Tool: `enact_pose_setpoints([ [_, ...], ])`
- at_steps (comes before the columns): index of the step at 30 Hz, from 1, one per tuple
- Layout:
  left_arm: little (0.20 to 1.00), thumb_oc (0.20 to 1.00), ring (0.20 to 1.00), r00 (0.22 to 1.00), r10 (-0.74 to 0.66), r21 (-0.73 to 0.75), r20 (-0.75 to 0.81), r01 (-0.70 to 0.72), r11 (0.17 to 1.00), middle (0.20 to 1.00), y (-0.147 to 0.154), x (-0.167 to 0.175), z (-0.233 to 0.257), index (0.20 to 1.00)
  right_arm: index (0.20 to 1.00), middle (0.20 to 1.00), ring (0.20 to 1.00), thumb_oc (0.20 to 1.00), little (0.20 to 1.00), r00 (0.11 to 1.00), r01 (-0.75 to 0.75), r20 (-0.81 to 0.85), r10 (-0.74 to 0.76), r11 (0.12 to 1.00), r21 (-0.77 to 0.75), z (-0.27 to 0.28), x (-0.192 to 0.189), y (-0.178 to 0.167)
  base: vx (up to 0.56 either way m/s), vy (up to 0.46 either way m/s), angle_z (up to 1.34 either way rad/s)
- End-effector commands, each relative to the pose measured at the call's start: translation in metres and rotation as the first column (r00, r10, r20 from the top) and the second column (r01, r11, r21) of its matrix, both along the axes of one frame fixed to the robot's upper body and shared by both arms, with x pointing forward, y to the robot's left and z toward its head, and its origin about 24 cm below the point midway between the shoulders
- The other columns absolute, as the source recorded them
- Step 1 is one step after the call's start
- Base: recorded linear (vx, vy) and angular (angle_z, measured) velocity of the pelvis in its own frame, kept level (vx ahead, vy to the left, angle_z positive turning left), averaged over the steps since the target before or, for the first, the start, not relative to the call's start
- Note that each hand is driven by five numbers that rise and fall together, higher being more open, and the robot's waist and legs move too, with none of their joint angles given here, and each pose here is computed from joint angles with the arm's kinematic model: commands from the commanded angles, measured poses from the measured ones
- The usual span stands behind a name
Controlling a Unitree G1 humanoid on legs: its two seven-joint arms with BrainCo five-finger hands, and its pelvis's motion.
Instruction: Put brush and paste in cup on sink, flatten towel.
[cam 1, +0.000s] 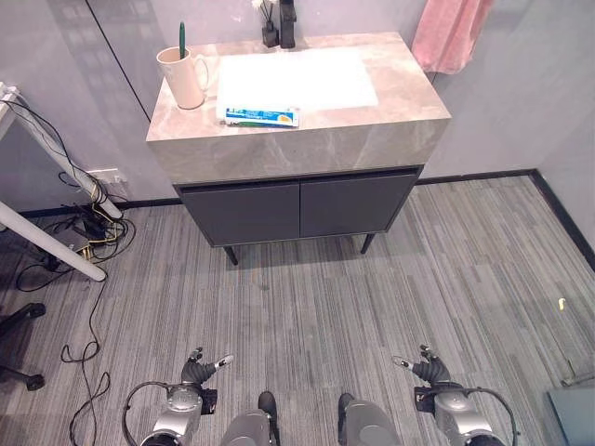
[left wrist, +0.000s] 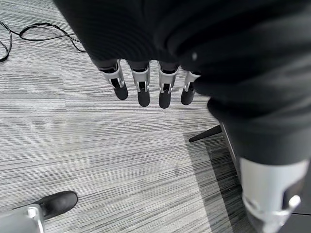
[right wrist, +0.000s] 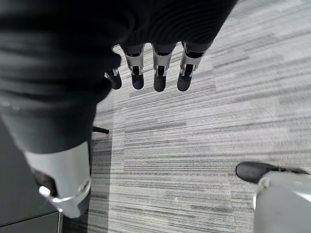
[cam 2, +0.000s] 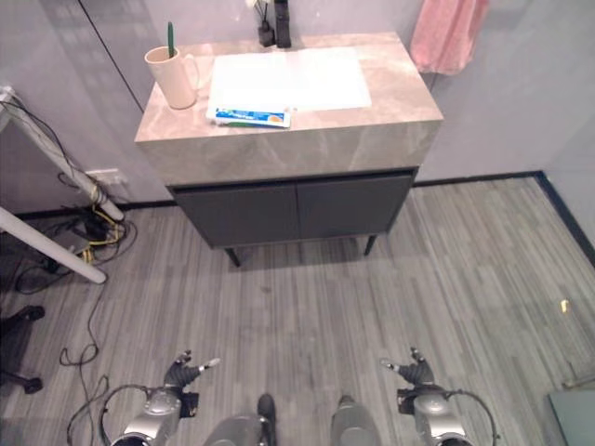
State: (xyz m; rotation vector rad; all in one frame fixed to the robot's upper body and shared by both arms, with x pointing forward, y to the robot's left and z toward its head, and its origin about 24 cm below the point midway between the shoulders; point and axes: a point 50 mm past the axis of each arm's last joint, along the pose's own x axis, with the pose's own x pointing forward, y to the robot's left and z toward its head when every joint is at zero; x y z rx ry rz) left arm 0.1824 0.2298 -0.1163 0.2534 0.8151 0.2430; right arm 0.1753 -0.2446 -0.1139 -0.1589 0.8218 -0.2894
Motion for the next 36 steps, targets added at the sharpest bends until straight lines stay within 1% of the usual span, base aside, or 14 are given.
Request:
enact_pose_setpoints([
  [1,1.000,1.000,1.000,0.997,-0.017,0.032,0.076,0.015,0.999,1.000,0.001,0.014,0.011,1.000,1.000,1.000,1.000,1.000,1.000,0.995,0.067,0.075,-0.067,0.998,0.006,0.006,0.006,-0.005,0.00,0.000,0.00],
  [10,1.000,1.000,1.000,0.997,-0.030,0.030,0.073,0.028,0.999,1.000,-0.001,0.013,0.010,1.000,1.000,1.000,1.000,1.000,1.000,0.995,0.066,0.073,-0.067,0.998,0.016,0.005,0.007,-0.001,0.00,0.007,0.00],
  [14,1.000,1.000,1.000,0.996,-0.058,0.054,0.066,0.054,0.997,1.000,-0.001,0.013,0.011,1.000,1.000,1.000,1.000,1.000,1.000,0.995,0.069,0.070,-0.068,0.998,-0.002,0.006,0.009,-0.002,0.02,0.071,0.01],
  [15,1.000,1.000,1.000,0.996,-0.066,0.065,0.059,0.062,0.996,1.000,-0.001,0.013,0.010,1.000,1.000,1.000,1.000,1.000,1.000,0.995,0.069,0.067,-0.069,0.998,-0.003,0.006,0.009,-0.002,0.06,0.169,0.01],
  [16,1.000,1.000,1.000,0.994,-0.100,0.108,0.051,0.094,0.990,1.000,0.000,0.014,0.012,1.000,1.000,1.000,1.000,1.000,1.000,0.995,0.078,0.068,-0.078,0.997,-0.005,0.006,0.009,-0.004,0.06,0.137,0.02],
  [17,1.000,1.000,1.000,0.994,-0.100,0.108,0.051,0.094,0.990,1.000,0.000,0.014,0.012,1.000,1.000,1.000,1.000,1.000,1.000,0.995,0.078,0.068,-0.078,0.997,-0.005,0.006,0.009,-0.004,0.10,0.239,0.04],
  [18,1.000,1.000,1.000,0.990,-0.140,0.174,0.027,0.133,0.976,1.000,0.005,0.015,0.012,1.000,1.000,1.000,1.000,1.000,1.000,0.994,0.083,0.069,-0.082,0.996,-0.012,0.007,0.009,-0.006,0.08,0.190,0.04],
  [22,1.000,1.000,1.000,0.986,-0.167,0.221,0.003,0.162,0.962,1.000,0.013,0.011,0.013,1.000,1.000,1.000,1.000,1.000,1.000,0.993,0.090,0.075,-0.088,0.996,-0.027,0.009,0.007,-0.010,0.07,0.240,-0.01],
  [24,1.000,1.000,1.000,0.984,-0.175,0.254,-0.010,0.172,0.952,1.000,0.022,0.009,0.015,1.000,1.000,1.000,1.000,1.000,1.000,0.991,0.086,0.107,-0.083,0.996,-0.027,0.014,0.012,-0.009,0.02,0.227,-0.08],
  [28,1.000,1.000,1.000,0.986,-0.160,0.250,-0.037,0.164,0.954,1.000,0.025,0.002,0.011,1.000,1.000,1.000,1.000,1.000,1.000,0.990,0.097,0.102,-0.094,0.995,-0.018,0.012,0.006,-0.010,0.14,0.120,-0.17],
  [31,1.000,1.000,1.000,0.991,-0.127,0.231,-0.036,0.132,0.964,1.000,0.026,-0.001,0.009,1.000,1.000,1.000,1.000,1.000,1.000,0.992,0.091,0.092,-0.088,0.995,-0.028,0.011,0.004,-0.013,0.24,-0.014,-0.16],
  [36,1.000,1.000,1.000,0.992,-0.122,0.191,-0.040,0.128,0.973,1.000,0.014,0.001,0.004,1.000,1.000,1.000,1.000,1.000,1.000,0.996,0.043,0.080,-0.037,0.997,-0.068,0.012,0.008,-0.012,0.27,-0.127,0.04],
])
